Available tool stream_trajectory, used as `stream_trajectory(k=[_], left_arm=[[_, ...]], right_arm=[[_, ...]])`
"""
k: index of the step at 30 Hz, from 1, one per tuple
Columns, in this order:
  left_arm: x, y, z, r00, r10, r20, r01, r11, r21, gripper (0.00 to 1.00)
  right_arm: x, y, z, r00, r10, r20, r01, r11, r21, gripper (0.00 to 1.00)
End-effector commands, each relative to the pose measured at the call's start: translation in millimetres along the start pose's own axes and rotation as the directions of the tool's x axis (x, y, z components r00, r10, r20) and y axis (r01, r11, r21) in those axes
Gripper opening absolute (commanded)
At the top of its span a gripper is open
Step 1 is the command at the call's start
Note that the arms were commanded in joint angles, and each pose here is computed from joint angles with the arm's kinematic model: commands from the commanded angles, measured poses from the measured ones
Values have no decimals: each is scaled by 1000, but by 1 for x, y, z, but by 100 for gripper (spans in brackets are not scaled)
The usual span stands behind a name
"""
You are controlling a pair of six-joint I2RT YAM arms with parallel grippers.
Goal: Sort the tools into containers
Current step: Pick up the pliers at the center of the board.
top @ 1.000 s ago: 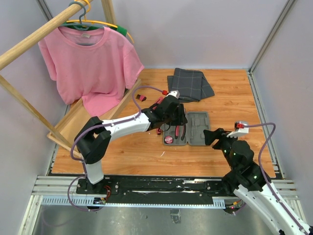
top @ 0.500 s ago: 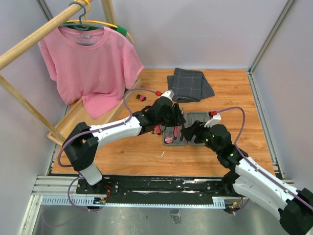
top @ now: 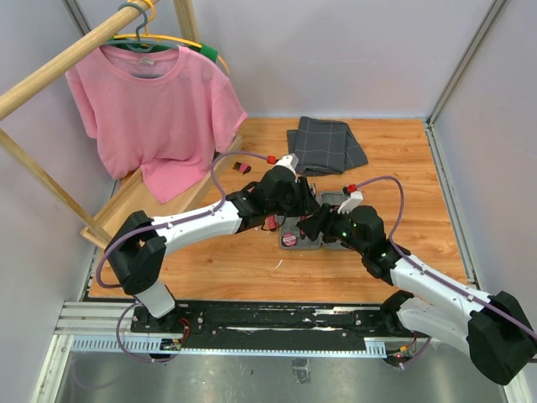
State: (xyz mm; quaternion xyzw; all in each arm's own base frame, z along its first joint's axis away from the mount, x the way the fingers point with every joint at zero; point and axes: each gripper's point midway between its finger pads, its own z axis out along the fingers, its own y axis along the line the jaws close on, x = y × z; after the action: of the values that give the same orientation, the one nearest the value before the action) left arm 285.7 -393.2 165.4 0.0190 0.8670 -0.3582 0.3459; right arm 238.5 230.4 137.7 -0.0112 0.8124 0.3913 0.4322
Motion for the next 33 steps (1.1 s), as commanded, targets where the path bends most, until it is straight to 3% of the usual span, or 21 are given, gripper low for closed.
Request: stream_trajectory(k=[1, 9, 15, 18, 23, 33], left_arm=[[-29, -33, -22, 994, -32, 103, 20, 994, 107, 0], [-32, -38, -29, 992, -40, 122, 22, 990, 141, 0], [-33, -42, -34, 991, -43, 127, 22, 986, 166, 5], [-33, -43, -37, 991, -36, 132, 12, 984, 180, 17], [-34, -47, -45, 989, -17, 145, -14, 977, 212, 48], [-46, -54, -72, 975, 84, 208, -134, 962, 239, 82]], right_arm=[[-16, 11, 3, 999, 4, 35, -3, 999, -36, 62], [-8, 16, 9, 1000, -2, -3, 2, 997, -80, 50], [-7, 19, 8, 1000, -8, -10, 7, 995, -97, 28], [-10, 17, 4, 1000, -11, 8, 12, 996, -85, 15], [-18, 17, -4, 999, -30, 43, 33, 997, -66, 2], [-32, 14, -25, 993, -45, 111, 48, 998, -30, 1]])
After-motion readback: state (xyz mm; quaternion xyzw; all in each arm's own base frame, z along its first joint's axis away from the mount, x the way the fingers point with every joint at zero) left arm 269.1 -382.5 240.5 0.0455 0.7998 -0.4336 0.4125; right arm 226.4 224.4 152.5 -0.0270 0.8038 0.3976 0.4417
